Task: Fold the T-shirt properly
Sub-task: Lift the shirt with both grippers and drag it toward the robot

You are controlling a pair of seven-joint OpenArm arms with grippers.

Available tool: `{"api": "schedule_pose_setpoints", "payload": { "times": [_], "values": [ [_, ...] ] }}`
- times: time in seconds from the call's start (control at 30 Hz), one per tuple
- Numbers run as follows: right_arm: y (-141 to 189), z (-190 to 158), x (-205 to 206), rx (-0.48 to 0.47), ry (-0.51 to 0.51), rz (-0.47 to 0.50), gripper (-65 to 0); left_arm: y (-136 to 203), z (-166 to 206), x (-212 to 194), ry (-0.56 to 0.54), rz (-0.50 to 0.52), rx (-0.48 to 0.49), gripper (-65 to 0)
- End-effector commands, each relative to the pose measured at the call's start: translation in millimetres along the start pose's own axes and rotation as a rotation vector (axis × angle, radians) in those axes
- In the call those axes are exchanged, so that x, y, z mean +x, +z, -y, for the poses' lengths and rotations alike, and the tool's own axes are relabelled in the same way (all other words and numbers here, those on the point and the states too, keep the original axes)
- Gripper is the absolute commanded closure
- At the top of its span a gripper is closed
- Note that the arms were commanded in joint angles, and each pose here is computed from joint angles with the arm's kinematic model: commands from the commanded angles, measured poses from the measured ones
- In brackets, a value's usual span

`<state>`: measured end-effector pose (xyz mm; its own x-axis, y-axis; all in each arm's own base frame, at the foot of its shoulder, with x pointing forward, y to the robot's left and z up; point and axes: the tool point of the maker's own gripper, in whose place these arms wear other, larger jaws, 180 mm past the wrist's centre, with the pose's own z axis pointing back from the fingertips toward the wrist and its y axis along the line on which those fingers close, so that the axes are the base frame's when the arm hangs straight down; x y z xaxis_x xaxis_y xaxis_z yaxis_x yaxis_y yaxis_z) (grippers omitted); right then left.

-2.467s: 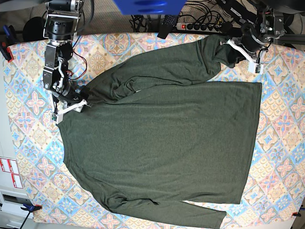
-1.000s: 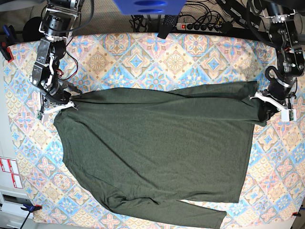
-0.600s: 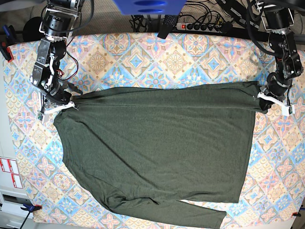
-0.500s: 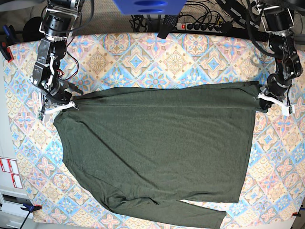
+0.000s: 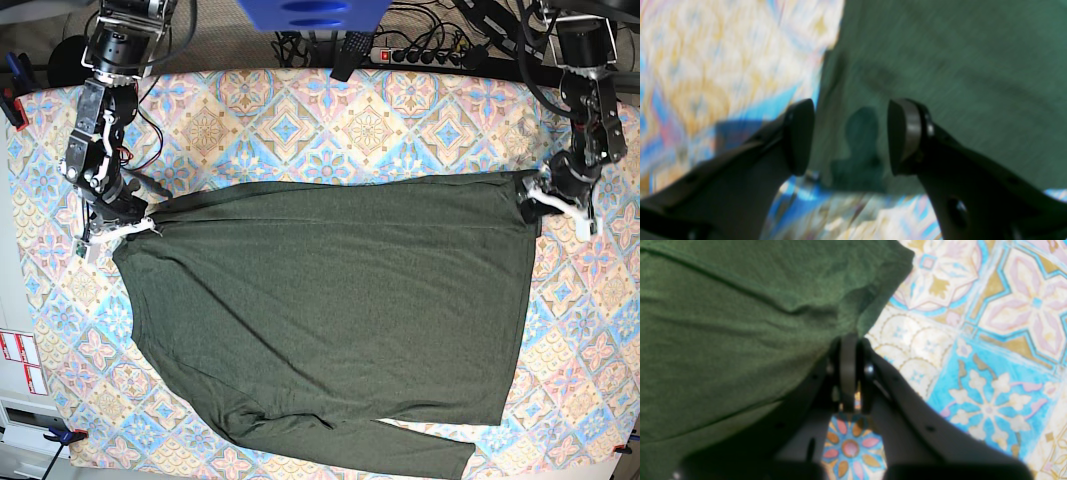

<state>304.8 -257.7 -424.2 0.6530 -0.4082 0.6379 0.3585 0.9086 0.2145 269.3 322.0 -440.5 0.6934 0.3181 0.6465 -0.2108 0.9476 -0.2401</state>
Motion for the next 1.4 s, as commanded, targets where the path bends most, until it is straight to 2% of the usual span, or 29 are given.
{"api": "schedule_pose_setpoints", "payload": {
  "times": [0.0,0.17,0.33,0.73,0.83,0.93,1.0,1.03,1.17,1.27,1.37],
  "values": [
    [4,-2,21,0.007,0.013,0.057,0.0,7,-7,5,-0.017,0.016,0.011,-36.2],
    [4,-2,20,0.006,0.013,0.058,0.0,14,-13,-23,0.022,-0.031,0.009,-36.7],
    [4,-2,20,0.006,0.013,0.058,0.0,15,-14,-32,0.034,-0.044,0.008,-36.7],
    [3,-3,19,0.008,0.013,0.055,0.0,-14,13,-46,0.142,-0.065,-0.036,-35.5],
    [3,-3,19,0.008,0.013,0.055,0.0,-16,23,-52,0.129,-0.085,-0.058,-29.6],
    [3,-3,20,0.008,0.013,0.056,0.0,-18,31,-56,0.114,-0.1,-0.075,-16.1],
    [3,-3,20,0.008,0.013,0.056,0.0,-18,30,-56,0.115,-0.099,-0.074,-2.7],
    [4,-3,20,0.009,0.013,0.058,0.0,-18,30,-56,0.115,-0.099,-0.074,0.0],
    [9,-7,29,0.017,0.022,0.083,0.0,-16,27,-61,0.112,-0.109,-0.068,0.0],
    [13,-7,28,0.016,0.029,0.086,0.0,-6,11,-68,0.088,-0.133,-0.04,0.0],
    [18,-2,22,0.007,0.035,0.083,0.0,5,14,-70,0.043,-0.129,-0.067,0.0]
  ]
}}
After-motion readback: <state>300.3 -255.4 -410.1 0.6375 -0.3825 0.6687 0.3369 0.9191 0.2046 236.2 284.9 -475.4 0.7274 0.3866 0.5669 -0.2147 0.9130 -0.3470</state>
